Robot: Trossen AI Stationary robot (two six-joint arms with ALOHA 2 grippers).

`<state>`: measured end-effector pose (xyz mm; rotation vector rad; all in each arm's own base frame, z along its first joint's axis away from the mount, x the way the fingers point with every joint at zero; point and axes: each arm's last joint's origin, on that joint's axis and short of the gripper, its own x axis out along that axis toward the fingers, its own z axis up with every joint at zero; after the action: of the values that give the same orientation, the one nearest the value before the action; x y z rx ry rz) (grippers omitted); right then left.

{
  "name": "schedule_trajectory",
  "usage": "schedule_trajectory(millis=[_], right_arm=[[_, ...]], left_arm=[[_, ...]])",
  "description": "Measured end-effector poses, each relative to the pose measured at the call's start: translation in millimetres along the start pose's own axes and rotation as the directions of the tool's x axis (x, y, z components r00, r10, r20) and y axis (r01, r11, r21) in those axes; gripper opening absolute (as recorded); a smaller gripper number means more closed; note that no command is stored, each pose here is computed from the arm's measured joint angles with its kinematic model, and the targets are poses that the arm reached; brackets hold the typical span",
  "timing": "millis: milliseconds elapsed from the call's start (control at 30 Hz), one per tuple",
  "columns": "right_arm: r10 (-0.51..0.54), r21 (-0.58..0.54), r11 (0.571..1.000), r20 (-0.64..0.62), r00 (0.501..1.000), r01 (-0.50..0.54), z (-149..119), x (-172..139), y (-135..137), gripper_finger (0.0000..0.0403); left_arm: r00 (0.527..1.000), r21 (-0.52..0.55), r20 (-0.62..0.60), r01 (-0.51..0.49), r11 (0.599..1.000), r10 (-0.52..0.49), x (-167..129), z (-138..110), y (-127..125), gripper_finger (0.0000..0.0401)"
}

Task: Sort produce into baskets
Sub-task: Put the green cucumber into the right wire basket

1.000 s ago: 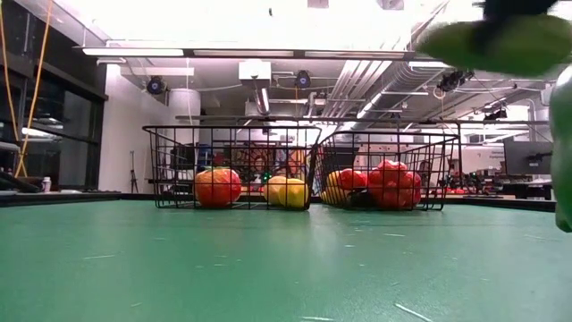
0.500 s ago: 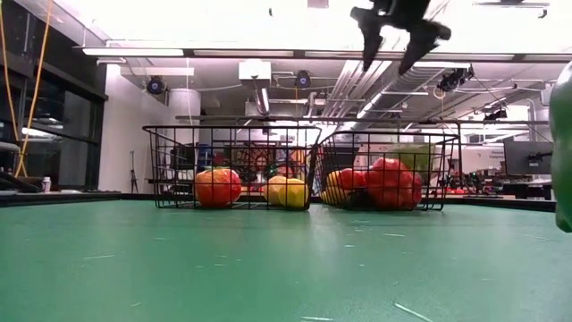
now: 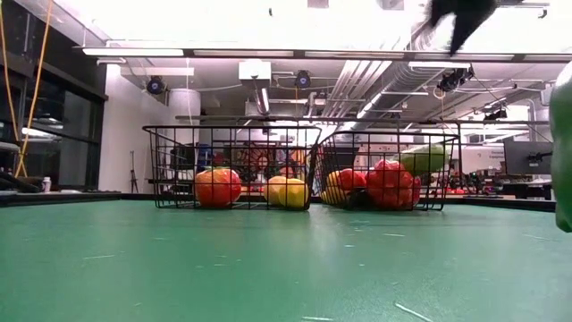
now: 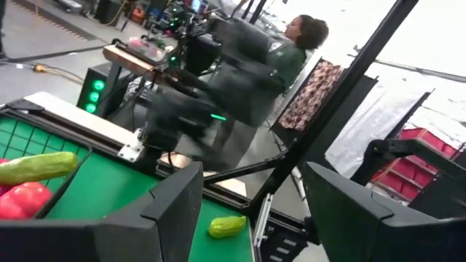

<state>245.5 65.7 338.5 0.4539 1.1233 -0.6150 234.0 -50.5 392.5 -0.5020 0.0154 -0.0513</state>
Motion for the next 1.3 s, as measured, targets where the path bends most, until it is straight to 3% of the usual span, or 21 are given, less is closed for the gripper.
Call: schedule_trajectory(millis=[100,167,300,467,633,833,1133,1300], right_arm=[[0.105,0.015,0.994,-0.113,0.988,-0.104,-50,-15,29,0.0391],[0.119,0.052,0.992,-0.178,0.977,-0.112,-85,-20,46,0.0391],[0.074,0.102,0.994,-0.314,0.947,-0.044,-151,-14,78,0.0391],[-0.055,0.027,0.997,-0.445,0.894,0.074,-207,23,111,0.0391],[-0.234,-0.060,0.970,-0.494,0.837,0.236,-219,65,123,0.0392],[-0.330,-0.123,0.940,-0.568,0.754,0.319,-218,105,133,0.0392],[-0.335,-0.223,0.942,-0.606,0.722,0.251,-226,133,143,0.0385],[-0.286,-0.211,0.957,-0.601,0.746,0.197,-218,122,143,0.0307]], left_arm=[[1.000,-0.001,0.004,-0.013,1.000,0.013,0,0,0,0.0225],[1.000,0.000,0.010,-0.021,1.000,0.021,0,0,1,0.0225],[0.998,0.005,0.029,-0.055,0.998,0.054,0,2,4,0.0225],[0.997,0.005,0.040,-0.070,0.998,0.070,1,4,8,0.0225],[0.995,0.004,0.048,-0.084,0.996,0.084,1,6,11,0.0225],[0.995,-0.020,0.052,-0.086,0.996,0.087,2,7,12,0.0225],[0.995,-0.024,0.052,-0.086,0.996,0.088,2,7,12,0.0225],[0.995,-0.023,0.052,-0.086,0.996,0.087,2,7,12,0.0225]])
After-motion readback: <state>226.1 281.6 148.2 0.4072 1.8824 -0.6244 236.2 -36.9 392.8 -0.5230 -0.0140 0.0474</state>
